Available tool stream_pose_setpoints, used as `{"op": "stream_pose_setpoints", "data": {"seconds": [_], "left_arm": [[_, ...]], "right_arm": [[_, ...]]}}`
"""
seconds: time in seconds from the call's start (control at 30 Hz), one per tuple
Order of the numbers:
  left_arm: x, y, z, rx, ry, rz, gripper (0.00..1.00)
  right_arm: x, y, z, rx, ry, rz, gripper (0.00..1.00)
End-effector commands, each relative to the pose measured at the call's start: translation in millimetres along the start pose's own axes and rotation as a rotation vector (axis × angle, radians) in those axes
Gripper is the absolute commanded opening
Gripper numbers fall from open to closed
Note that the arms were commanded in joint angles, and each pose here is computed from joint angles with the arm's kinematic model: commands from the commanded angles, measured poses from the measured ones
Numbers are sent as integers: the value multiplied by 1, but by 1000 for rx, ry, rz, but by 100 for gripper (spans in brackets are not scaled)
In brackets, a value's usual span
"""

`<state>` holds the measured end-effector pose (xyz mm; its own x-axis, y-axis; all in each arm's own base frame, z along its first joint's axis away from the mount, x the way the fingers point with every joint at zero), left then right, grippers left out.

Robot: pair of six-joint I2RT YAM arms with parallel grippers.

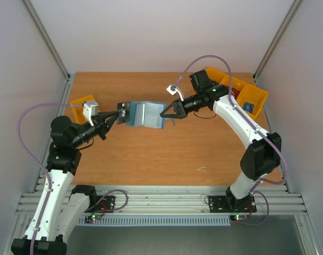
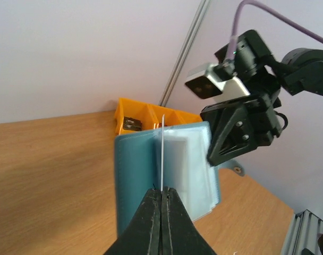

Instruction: Take the credit cards out of the card holder

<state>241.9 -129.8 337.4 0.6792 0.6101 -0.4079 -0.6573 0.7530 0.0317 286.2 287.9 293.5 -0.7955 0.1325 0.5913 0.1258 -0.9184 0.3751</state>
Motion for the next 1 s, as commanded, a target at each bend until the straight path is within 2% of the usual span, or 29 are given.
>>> {"op": "stream_pose_setpoints", "data": {"seconds": [0.0,0.4,0.73,0.97], "left_arm": [[-13,5,18,-45,-79,-22,0],[-17,2,17,-69,31,-90,0],[-17,2,18,-83,63,-98,0],[-17,2,20,-89,56,-94,0]], "right_arm": [[-37,-18,-21,60,-151,-40,1],[-111,-108,-106,251,-512,34,1],[-146,-122,-159,384,-640,-29,1],[-160,-107,-168,446,-687,-154,22]]}}
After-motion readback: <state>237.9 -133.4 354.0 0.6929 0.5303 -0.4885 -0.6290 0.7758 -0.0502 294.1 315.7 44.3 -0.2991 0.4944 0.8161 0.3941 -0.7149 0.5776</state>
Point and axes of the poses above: each gripper's point midway between its finger pads, its own y axis back along the fingers, its own x axis along the line the jaws close on, z = x × y, the point moved 1 cm from there along y, back along the fingers, and after that the axes turned 4 degrees about y, right-handed, at the moved point
